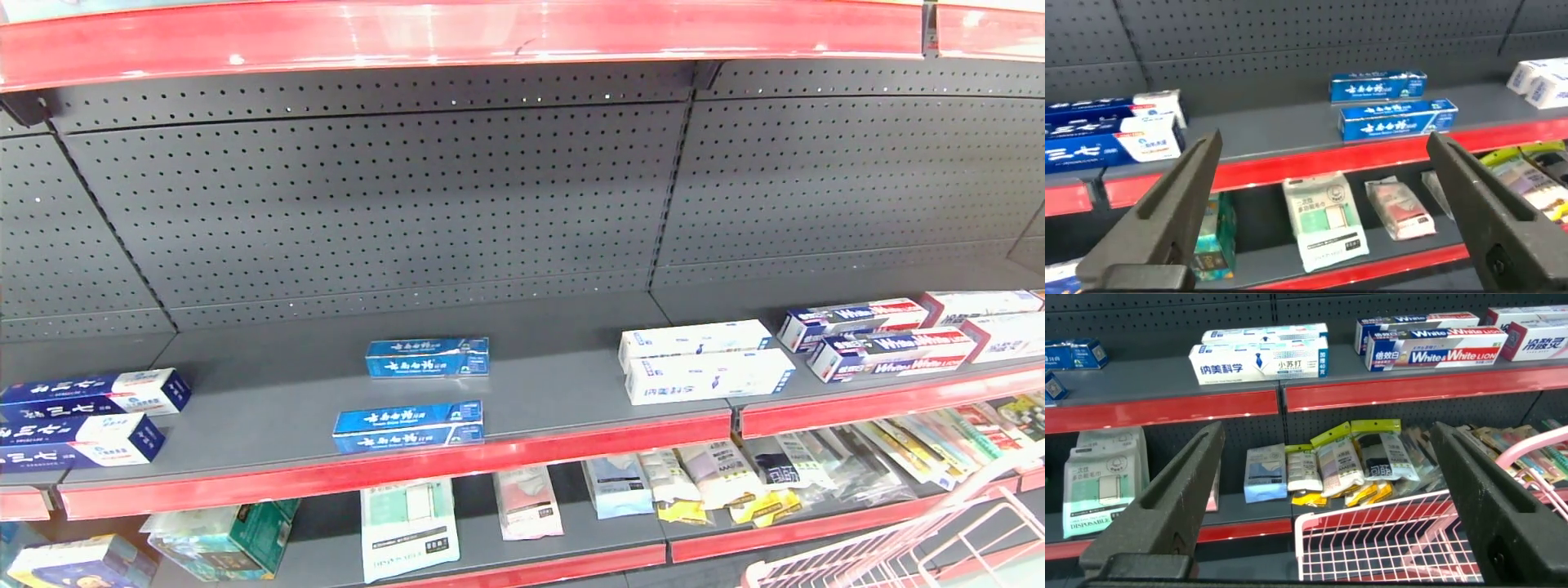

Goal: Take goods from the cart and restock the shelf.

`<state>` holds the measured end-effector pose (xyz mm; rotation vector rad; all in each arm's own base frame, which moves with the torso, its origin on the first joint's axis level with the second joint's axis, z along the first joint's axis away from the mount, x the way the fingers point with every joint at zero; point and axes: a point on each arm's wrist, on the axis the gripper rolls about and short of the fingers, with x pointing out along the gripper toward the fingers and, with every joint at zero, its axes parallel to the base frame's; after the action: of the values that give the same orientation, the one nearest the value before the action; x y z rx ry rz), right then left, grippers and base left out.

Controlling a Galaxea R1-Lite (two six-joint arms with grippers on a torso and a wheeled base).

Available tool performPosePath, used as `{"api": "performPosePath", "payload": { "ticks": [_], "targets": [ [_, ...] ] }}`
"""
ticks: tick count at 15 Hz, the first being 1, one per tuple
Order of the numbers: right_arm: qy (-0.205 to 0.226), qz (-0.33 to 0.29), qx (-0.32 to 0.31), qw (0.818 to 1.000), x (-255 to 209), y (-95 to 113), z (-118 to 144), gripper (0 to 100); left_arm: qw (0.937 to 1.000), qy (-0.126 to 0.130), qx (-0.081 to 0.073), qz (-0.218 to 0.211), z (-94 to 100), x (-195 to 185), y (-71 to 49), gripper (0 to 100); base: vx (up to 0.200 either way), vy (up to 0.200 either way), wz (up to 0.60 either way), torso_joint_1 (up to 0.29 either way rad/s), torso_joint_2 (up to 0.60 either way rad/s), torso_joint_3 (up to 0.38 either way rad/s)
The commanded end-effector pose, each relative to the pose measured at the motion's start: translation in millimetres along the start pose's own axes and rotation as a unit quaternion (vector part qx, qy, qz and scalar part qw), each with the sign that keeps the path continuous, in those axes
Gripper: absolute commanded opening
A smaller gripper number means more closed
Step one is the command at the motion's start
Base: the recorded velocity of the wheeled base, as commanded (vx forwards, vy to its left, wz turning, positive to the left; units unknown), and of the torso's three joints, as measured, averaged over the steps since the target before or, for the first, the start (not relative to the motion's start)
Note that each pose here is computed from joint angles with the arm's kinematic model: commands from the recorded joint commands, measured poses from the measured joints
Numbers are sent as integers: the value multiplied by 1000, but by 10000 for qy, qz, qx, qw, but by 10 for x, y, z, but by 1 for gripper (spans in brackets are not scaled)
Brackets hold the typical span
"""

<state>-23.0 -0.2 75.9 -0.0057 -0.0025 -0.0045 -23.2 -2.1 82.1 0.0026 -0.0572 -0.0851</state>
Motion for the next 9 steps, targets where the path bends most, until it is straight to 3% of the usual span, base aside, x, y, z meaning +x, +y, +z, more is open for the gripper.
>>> {"api": "performPosePath", "payload": {
  "ticks": [1, 7, 9],
  "targets": [
    [5, 7, -10, 10000, 1, 0, 0, 100, 10000, 18, -2, 4, -9, 2, 0, 100, 0, 0, 600, 7, -2, -2],
    [5, 22, -2, 10000, 1, 1, 0, 100, 10000, 18, 6, -4, -9, 2, 0, 100, 0, 0, 600, 5, -3, 2],
    [5, 22, 6, 10000, 1, 1, 0, 100, 10000, 18, 21, -4, -9, 2, 0, 100, 0, 0, 0, 0, 0, 0]
  ]
}}
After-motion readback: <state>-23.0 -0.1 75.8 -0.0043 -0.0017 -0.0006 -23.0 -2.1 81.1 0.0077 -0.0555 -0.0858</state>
